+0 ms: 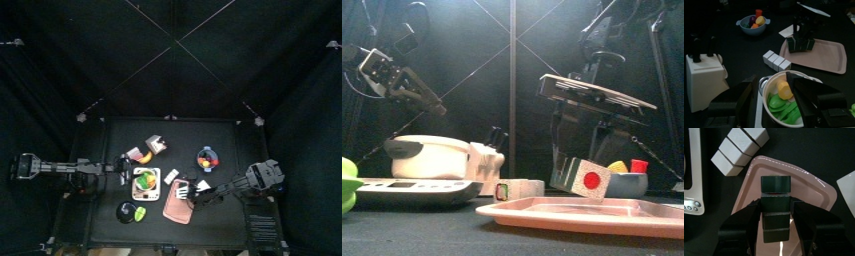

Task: Place green sushi roll on big plate

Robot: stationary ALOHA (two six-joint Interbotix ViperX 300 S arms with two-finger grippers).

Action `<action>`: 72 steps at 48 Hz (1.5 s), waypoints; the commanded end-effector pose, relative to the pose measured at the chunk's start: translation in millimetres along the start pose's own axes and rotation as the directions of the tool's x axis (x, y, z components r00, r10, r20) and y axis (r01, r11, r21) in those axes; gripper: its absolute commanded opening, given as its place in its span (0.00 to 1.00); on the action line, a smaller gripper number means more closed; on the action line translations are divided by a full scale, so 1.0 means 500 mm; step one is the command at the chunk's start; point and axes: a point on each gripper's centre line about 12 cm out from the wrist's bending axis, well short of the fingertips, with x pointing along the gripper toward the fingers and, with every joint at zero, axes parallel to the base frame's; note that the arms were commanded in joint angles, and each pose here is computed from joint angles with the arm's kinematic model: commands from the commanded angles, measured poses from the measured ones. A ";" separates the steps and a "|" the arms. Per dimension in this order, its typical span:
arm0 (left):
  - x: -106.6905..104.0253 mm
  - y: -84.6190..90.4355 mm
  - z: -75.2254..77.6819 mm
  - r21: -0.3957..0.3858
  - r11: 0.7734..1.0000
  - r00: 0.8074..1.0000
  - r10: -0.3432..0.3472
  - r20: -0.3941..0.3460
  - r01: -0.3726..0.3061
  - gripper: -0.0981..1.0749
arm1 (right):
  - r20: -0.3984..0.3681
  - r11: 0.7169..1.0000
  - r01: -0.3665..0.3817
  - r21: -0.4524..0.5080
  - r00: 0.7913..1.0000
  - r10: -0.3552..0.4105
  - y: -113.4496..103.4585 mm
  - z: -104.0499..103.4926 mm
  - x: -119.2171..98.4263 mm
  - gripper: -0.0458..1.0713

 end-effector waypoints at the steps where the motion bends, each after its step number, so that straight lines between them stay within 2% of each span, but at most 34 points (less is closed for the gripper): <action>1: 0.002 0.000 0.013 0.000 1.000 1.000 -0.001 0.023 0.001 0.83 | -0.005 0.999 -0.029 0.014 1.000 0.029 0.021 -0.002 -0.021 0.60; 11: 0.001 0.000 0.012 0.001 1.000 1.000 -0.001 0.022 0.001 0.83 | 0.006 1.000 0.008 0.012 1.000 -0.008 0.017 -0.007 -0.009 0.61; 30: 0.002 0.000 0.013 0.000 1.000 1.000 -0.001 0.023 0.001 0.83 | 0.010 1.000 0.017 0.009 1.000 -0.017 0.019 -0.011 -0.001 0.63; 63: 0.001 0.000 0.012 0.001 1.000 1.000 -0.001 0.022 0.001 0.83 | 0.011 1.000 0.006 0.008 1.000 -0.006 0.033 -0.014 0.002 0.82; 72: 0.001 0.000 0.012 0.001 1.000 1.000 -0.001 0.022 0.001 0.83 | 0.009 1.000 0.006 0.011 1.000 -0.006 0.035 -0.014 0.000 0.84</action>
